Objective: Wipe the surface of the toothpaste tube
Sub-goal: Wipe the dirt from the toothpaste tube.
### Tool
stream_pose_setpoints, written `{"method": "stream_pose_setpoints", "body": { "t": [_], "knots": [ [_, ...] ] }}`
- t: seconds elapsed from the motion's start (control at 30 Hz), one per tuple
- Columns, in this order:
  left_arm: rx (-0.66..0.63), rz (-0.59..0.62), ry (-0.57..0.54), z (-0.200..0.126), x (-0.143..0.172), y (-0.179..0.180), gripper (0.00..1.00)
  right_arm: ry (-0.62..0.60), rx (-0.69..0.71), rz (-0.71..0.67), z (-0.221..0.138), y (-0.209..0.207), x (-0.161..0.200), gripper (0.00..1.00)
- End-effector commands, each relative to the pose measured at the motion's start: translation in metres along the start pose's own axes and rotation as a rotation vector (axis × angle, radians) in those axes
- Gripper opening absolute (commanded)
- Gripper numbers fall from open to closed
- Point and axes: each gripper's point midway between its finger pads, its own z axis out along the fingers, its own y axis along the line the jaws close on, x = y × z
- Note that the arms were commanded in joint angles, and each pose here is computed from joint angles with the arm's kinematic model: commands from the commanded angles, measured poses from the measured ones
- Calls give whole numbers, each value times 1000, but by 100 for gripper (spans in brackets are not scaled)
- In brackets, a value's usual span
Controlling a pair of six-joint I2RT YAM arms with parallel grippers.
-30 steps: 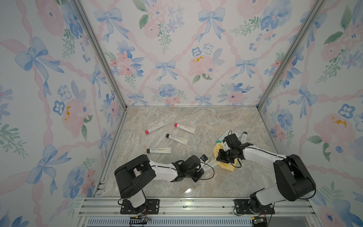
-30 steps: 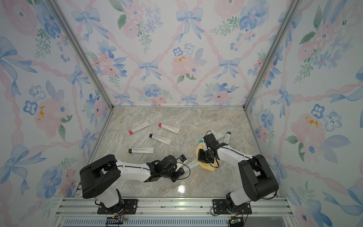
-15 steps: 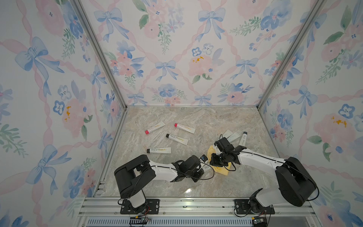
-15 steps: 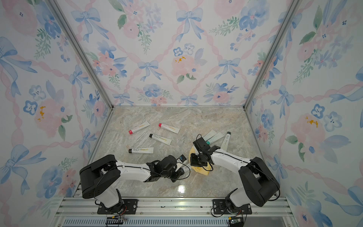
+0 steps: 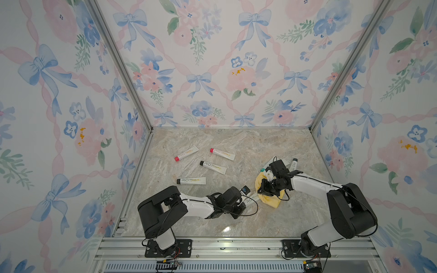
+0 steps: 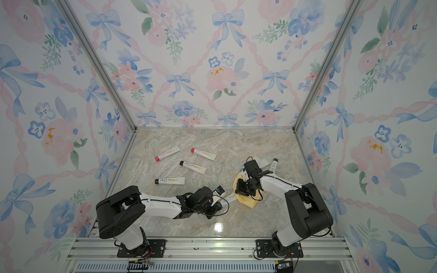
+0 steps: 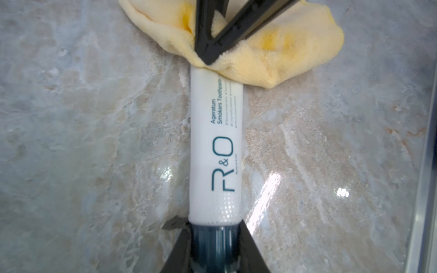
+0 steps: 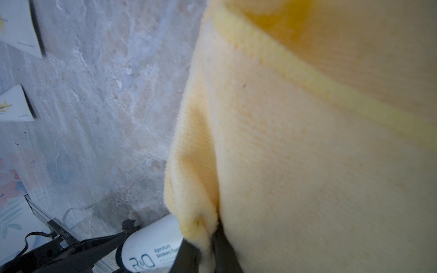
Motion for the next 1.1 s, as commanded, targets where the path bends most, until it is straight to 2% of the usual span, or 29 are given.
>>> {"method": "stream_pose_setpoints", "body": {
  "t": [0.0,0.13,0.4,0.53,0.67,0.83,1.07],
  "knots": [
    [-38,-3,69,2,22,8,24,73,261,35,8,-62,26,13],
    [-37,-2,68,3,21,8,25,93,228,-5,6,-43,38,13],
    [-32,-1,72,5,20,7,24,149,55,-50,11,16,74,13],
    [-31,0,75,6,21,7,24,164,18,-57,16,28,80,13],
    [-34,-2,73,4,21,7,24,149,93,-49,18,6,71,13],
    [-35,0,72,4,22,7,25,78,264,-42,4,-42,44,13],
    [-36,-1,74,3,23,7,25,37,322,-12,-5,-66,28,13]
  ]
}}
